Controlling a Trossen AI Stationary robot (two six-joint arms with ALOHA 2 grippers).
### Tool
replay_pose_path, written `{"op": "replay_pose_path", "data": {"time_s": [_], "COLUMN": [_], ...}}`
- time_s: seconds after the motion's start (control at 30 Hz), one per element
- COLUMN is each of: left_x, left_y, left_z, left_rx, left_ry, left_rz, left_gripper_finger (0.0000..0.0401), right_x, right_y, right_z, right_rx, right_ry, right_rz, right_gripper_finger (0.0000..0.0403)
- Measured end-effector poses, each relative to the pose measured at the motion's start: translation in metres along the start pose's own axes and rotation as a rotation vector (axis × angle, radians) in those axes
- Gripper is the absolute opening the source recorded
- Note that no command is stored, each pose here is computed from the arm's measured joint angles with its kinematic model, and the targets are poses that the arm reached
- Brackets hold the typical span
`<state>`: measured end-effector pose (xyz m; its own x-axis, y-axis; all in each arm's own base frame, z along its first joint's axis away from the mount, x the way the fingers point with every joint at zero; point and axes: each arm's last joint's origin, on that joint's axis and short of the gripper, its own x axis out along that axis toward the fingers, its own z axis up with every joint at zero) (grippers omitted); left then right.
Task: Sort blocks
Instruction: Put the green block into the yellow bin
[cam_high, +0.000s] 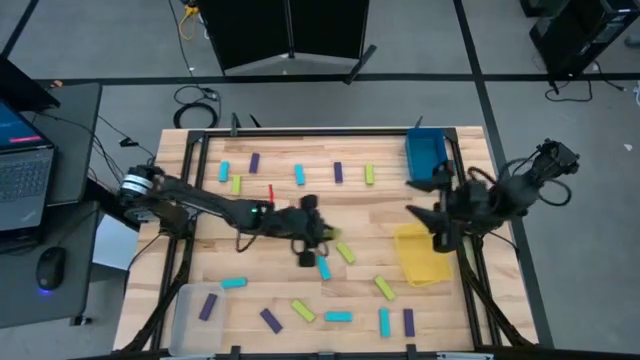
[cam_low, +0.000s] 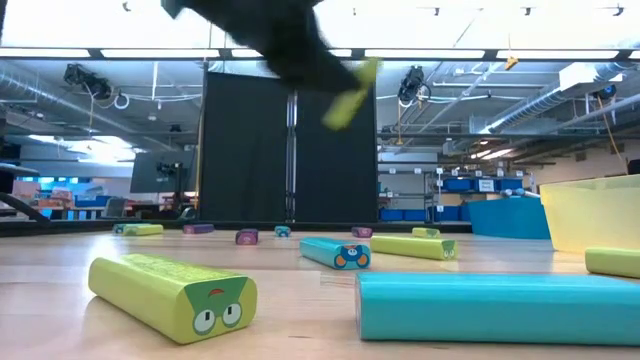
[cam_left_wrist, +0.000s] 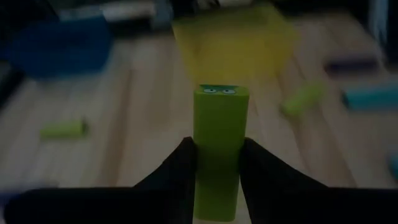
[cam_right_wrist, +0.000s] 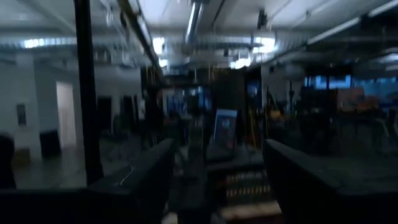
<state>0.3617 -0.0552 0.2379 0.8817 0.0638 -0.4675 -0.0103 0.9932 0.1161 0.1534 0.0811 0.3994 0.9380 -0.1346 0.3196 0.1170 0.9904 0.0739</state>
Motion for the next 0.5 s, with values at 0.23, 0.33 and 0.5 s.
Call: {"op": "replay_pose_path", "data": {"time_s": [0.23, 0.33, 0.5], "left_x": [0.075, 0.105, 0.15], "left_y": [0.001, 0.001, -0.001], "left_z": [0.028, 0.039, 0.053], "left_rx": [-0.067, -0.09, -0.108], "left_ry": [-0.14, -0.186, -0.234], "left_rz": [-0.007, -0.048, -0.129], "left_gripper_finger": [0.0099, 0.0099, 0.0099], "right_x": [-0.008, -0.007, -0.007], "right_y": [-0.009, -0.008, -0.007], "right_z": [0.015, 0.014, 0.013], "right_rx": [0.022, 0.016, 0.008], "right_ry": [-0.079, -0.073, -0.071], "right_rz": [-0.013, -0.012, -0.011], "right_gripper_finger": [0.0278, 0.0283, 0.0286]}}
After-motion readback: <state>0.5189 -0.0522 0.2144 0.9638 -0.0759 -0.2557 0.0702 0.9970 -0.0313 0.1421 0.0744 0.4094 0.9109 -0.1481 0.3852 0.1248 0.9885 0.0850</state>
